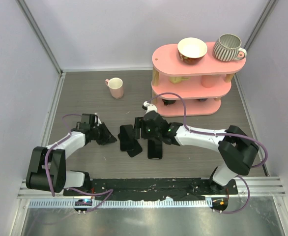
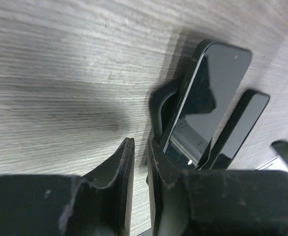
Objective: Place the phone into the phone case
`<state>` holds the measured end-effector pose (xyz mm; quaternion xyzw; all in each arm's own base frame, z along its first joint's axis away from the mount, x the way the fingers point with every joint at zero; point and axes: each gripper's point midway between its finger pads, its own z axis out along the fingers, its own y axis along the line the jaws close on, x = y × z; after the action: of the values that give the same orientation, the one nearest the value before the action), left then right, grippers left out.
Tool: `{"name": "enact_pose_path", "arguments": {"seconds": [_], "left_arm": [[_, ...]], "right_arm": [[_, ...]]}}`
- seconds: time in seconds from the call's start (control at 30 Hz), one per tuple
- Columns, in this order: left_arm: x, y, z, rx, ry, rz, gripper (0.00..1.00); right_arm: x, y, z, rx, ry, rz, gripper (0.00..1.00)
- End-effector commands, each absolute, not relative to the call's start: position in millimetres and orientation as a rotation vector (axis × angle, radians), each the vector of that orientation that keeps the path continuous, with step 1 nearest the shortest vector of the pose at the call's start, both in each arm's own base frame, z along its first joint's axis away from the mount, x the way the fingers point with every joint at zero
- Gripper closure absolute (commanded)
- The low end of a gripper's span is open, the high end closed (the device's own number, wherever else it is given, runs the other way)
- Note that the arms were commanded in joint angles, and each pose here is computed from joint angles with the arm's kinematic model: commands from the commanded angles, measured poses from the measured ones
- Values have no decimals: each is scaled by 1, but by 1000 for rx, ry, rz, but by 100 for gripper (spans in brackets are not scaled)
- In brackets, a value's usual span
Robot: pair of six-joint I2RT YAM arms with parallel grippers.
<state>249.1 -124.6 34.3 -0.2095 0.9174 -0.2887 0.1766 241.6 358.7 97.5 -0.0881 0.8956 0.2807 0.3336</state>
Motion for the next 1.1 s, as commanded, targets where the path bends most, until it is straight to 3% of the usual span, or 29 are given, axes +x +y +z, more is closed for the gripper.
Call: {"name": "enact_pose_path", "arguments": {"seconds": [0.0, 0.2, 0.53, 0.67, 0.77, 0.9, 1.07], "left_arm": [[247, -135, 23, -565, 2613, -819, 82], [244, -156, 22, -539, 2596, -881, 87], [240, -163, 17, -523, 2618, -830, 89], [247, -149, 13, -565, 2618, -693, 83], [255, -146, 20, -595, 2594, -685, 70], [258, -139, 29, -656, 2500, -673, 69], [263, -133, 34, -664, 2467, -646, 70]], "right_arm": [[266, 376, 113, -327, 2278, 923, 31], [293, 381, 95, -395, 2283, 992, 27], [288, 398, 52, -470, 2370, 1083, 32], [285, 396, 39, -503, 2408, 1062, 32], [286, 389, 40, -488, 2411, 1018, 29], [292, 378, 44, -437, 2410, 916, 21], [294, 380, 44, -475, 2401, 807, 19]]}}
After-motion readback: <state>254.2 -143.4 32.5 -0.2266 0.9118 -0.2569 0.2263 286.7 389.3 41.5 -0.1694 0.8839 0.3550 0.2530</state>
